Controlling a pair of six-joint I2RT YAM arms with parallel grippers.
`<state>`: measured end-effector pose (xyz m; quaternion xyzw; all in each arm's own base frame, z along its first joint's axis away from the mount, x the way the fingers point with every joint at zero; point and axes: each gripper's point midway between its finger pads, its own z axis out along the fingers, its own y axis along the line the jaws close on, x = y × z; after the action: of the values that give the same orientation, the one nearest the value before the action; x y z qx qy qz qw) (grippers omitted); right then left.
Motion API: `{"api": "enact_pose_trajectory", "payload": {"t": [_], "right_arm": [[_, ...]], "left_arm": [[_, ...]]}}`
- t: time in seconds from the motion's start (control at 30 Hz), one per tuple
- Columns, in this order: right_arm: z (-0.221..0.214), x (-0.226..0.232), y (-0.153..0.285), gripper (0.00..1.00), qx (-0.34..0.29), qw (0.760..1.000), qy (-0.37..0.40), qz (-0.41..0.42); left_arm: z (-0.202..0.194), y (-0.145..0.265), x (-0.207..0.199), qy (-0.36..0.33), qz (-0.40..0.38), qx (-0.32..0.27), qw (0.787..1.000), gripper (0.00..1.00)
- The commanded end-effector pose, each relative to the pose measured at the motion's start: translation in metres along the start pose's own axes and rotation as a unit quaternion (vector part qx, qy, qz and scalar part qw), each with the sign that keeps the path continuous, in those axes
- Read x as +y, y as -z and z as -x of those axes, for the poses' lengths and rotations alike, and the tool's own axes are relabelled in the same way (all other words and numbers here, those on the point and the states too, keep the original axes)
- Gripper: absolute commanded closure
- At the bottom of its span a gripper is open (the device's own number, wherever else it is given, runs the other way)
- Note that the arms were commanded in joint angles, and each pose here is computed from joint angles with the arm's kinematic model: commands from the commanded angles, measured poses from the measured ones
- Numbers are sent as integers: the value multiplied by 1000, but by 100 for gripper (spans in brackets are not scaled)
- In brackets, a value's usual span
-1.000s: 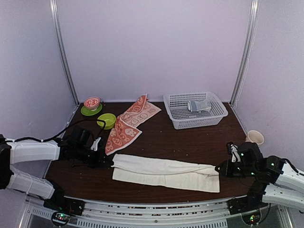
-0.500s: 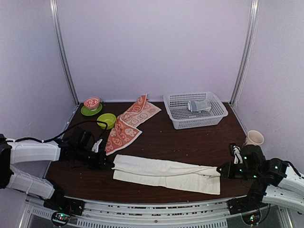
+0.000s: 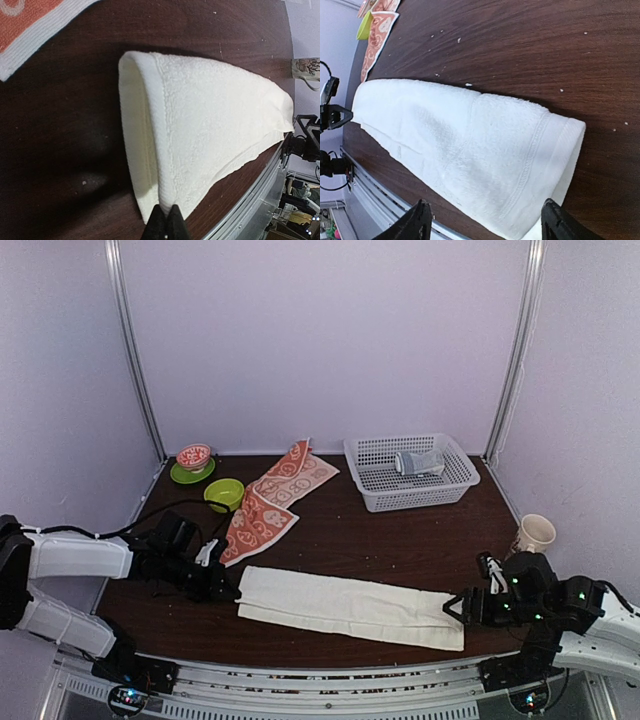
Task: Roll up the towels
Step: Fold the towel at the center of the board.
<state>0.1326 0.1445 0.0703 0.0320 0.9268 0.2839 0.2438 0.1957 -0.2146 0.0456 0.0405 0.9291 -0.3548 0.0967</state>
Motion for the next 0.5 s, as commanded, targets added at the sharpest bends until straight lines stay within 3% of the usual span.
{"api": "enact_pose_trajectory", "payload": {"t": [0.0, 0.13, 0.2, 0.33, 0.47], "right_arm": [[21, 38, 14, 22, -27, 997, -32, 69], [33, 50, 24, 20, -40, 995, -50, 82], [37, 37, 25, 22, -55, 994, -82, 48], [28, 3, 19, 36, -56, 988, -140, -23], [17, -12, 7, 52, -54, 981, -186, -28]], "left_arm": [[2, -1, -4, -15, -8, 0, 1000, 100], [2, -1, -4, -15, -7, -1, 1000, 100], [2, -1, -5, -16, -8, -1, 1000, 100], [2, 2, -8, -17, -11, -4, 1000, 100], [4, 5, -9, -20, -11, -7, 1000, 100]]}}
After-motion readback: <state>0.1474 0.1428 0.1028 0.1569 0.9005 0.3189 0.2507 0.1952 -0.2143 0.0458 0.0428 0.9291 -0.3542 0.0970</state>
